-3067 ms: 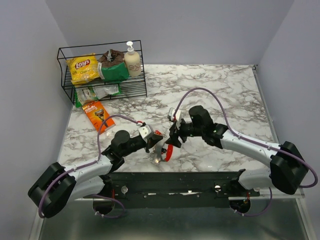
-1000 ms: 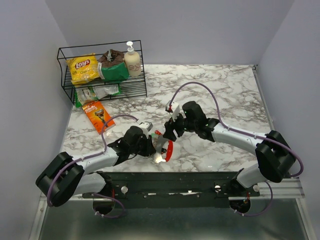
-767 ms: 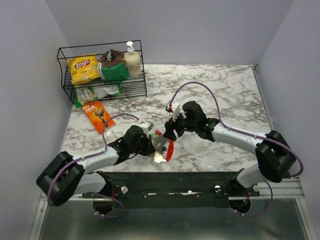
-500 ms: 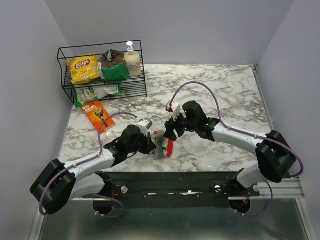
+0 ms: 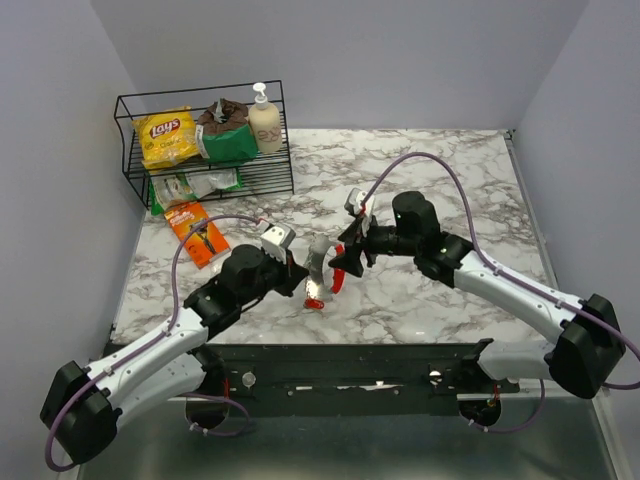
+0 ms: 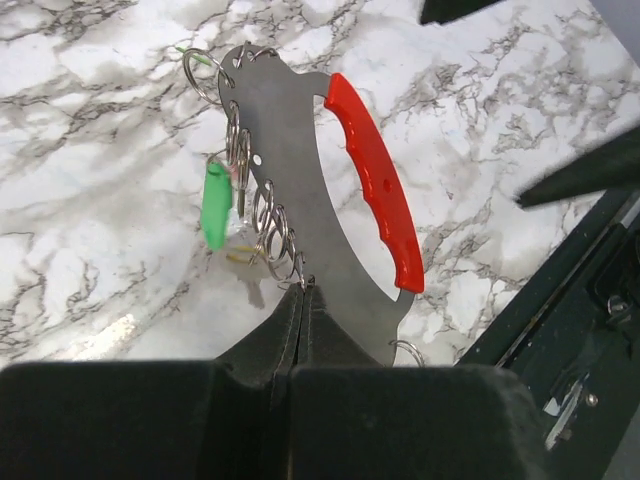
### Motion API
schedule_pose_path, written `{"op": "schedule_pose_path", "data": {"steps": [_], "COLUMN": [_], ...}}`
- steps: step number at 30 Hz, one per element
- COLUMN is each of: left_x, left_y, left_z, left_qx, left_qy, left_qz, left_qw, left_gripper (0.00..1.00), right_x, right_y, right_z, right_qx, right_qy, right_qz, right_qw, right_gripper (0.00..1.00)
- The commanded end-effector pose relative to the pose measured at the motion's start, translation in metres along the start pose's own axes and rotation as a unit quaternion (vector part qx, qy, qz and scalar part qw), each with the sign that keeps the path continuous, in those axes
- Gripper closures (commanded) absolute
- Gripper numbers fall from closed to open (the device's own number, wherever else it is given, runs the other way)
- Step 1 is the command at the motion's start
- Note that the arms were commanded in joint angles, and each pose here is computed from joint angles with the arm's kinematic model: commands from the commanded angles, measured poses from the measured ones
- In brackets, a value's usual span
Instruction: Put the keys on the keyring
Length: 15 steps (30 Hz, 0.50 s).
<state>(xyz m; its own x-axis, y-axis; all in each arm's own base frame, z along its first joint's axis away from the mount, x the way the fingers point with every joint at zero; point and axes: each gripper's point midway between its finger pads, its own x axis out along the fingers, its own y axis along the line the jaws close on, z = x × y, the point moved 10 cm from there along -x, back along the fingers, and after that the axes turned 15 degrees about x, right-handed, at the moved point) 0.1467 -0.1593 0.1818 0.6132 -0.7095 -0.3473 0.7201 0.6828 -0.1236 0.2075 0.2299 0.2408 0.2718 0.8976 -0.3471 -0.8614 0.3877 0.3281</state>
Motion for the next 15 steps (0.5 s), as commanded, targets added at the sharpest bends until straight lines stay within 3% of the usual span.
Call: {"op": "schedule_pose_path", "data": {"steps": [1,7,13,15], "left_x": [-0.002,0.015,0.050,0.061], "left_y": [0.007,0.007,0.014,0.014], "left_z": [0.017,0.026,0.014,0.016], "left_qx": [0.030,0.032,0.040,0.041], "left_qy": [0.036,0.090,0.180,0.184], "left_qz": [0.044,0.038,0.030,0.018], "left_qw": [0.998,0.995,0.982,0.982], "left_gripper": [1.00,1.00,1.00,1.00], "right_x": [-0.009,0.006,0.026,0.029], "right_y": [0.014,0.008,-0.008,-0.012], "right_z": [0.014,0.001,-0.017,-0.022], "right_qx": [-0.041,-0.024,0.021,0.032], "right_qy": [-0.018,0.015,0.050,0.057], "right_qz": [0.068,0.099,0.066,0.051], "right_qw": [0.997,0.995,0.996,0.997], "right_gripper": [0.24,0.27,0.34,0.35]}}
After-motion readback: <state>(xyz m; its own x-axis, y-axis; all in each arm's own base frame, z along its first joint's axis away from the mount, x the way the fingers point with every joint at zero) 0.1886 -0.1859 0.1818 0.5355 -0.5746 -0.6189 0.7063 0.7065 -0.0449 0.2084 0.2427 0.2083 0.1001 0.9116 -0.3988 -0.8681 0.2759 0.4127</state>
